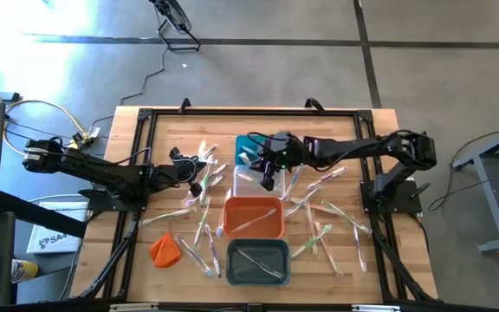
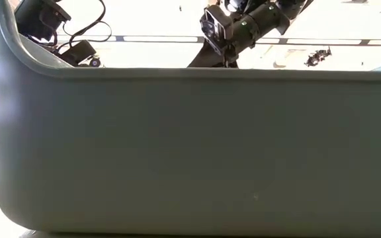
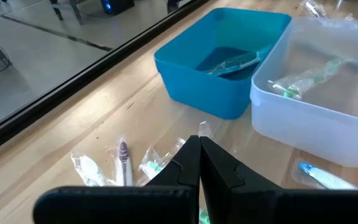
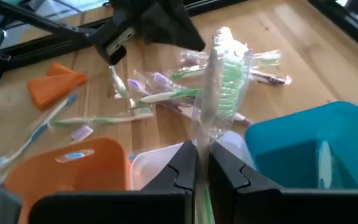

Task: Pick & Place Toothbrushes
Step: Put the green toothbrush into the transparent bin

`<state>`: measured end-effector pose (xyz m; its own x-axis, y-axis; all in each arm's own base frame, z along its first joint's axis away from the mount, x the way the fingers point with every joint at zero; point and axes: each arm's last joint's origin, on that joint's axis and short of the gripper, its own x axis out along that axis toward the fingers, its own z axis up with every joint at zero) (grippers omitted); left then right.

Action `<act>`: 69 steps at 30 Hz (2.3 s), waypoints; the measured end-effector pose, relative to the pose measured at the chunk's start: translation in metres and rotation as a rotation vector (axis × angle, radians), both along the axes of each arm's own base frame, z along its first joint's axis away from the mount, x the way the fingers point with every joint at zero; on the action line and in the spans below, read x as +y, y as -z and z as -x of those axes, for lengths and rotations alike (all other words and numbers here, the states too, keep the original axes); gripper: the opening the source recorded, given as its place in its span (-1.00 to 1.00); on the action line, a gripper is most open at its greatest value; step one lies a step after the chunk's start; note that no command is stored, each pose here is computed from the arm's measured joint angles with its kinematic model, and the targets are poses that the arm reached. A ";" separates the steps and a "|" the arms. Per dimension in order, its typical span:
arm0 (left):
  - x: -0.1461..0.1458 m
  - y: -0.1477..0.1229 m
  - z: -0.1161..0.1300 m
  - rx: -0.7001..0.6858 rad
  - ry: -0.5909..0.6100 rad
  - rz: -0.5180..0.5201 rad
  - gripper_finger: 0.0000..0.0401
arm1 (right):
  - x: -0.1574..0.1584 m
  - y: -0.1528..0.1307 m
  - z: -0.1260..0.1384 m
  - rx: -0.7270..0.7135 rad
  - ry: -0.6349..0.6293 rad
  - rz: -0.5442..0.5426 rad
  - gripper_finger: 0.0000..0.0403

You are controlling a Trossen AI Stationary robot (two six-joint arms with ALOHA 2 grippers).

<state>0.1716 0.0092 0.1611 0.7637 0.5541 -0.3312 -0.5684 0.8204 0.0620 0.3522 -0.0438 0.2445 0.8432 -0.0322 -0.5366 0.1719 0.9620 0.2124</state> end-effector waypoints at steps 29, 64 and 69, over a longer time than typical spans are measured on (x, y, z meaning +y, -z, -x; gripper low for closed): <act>0.000 0.000 0.000 -0.033 -0.018 0.046 -1.00 | 0.008 0.010 0.002 0.085 -0.116 0.115 -0.95; 0.000 0.004 0.002 -0.013 -0.034 0.075 -1.00 | 0.028 0.035 -0.011 0.138 -0.093 0.064 -0.86; 0.000 0.005 0.002 0.004 -0.035 0.074 -1.00 | 0.024 0.034 -0.011 0.147 0.018 0.122 -0.49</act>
<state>0.1693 0.0093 0.1562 0.7432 0.5540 -0.3752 -0.5964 0.8027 0.0039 0.3629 -0.0197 0.2100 0.7548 -0.1194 -0.6450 0.2102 0.9755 0.0654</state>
